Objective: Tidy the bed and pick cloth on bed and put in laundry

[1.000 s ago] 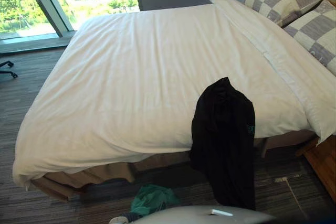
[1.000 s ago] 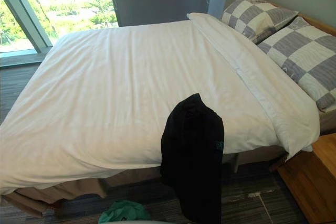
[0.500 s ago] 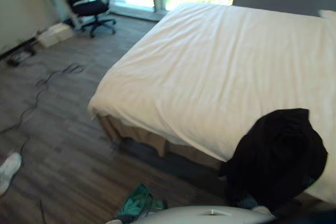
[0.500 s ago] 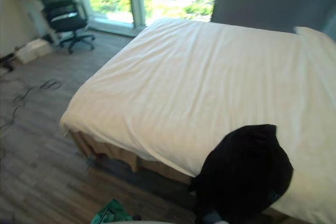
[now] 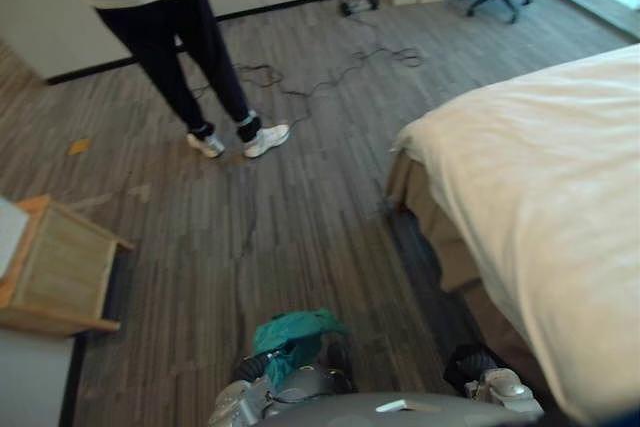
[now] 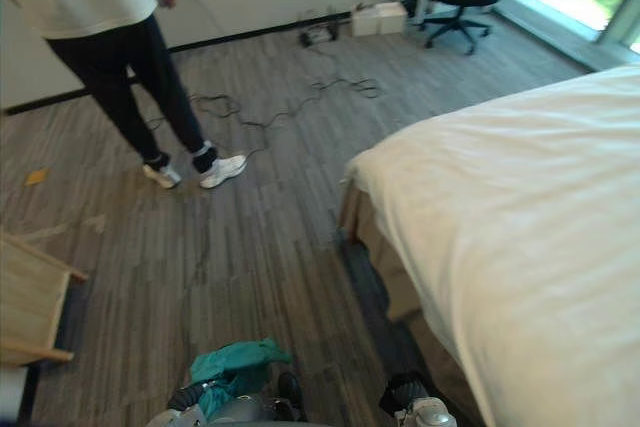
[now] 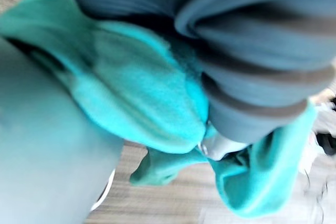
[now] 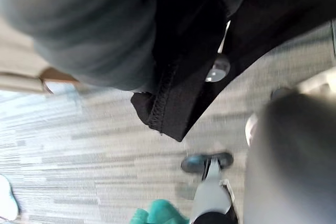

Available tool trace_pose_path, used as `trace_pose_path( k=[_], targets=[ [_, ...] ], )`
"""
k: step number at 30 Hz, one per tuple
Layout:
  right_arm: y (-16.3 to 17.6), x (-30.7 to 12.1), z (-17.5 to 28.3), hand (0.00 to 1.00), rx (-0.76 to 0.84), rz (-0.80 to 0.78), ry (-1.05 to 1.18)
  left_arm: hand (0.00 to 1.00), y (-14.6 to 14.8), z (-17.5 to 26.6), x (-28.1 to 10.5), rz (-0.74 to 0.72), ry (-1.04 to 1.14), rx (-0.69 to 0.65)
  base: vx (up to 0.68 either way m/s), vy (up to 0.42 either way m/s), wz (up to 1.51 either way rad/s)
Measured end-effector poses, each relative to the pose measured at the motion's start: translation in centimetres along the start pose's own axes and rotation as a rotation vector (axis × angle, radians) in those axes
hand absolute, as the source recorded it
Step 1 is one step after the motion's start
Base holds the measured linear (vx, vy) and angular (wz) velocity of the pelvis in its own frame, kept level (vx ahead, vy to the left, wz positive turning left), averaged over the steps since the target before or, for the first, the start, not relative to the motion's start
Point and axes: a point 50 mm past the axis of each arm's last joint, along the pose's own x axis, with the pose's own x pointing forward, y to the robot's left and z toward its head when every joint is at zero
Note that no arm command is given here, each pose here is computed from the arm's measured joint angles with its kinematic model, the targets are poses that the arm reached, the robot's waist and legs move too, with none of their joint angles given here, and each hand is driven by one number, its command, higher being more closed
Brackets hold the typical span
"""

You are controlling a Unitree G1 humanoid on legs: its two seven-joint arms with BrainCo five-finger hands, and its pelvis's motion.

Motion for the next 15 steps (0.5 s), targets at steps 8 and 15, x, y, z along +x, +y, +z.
trace_pose_path(
  k=[8,15],
  targets=[
    [-0.2,-0.5,-1.9,1.0,0.22,-0.036,0.015,1.0,0.0,0.3,0.3,-0.072,0.041,0.131,0.15,0.01,0.82],
    [-0.9,-0.8,-1.9,1.0,0.41,-0.051,-0.056,1.0,0.1,0.9,0.6,-0.092,0.092,0.316,0.1,-0.018,0.81]
  ],
)
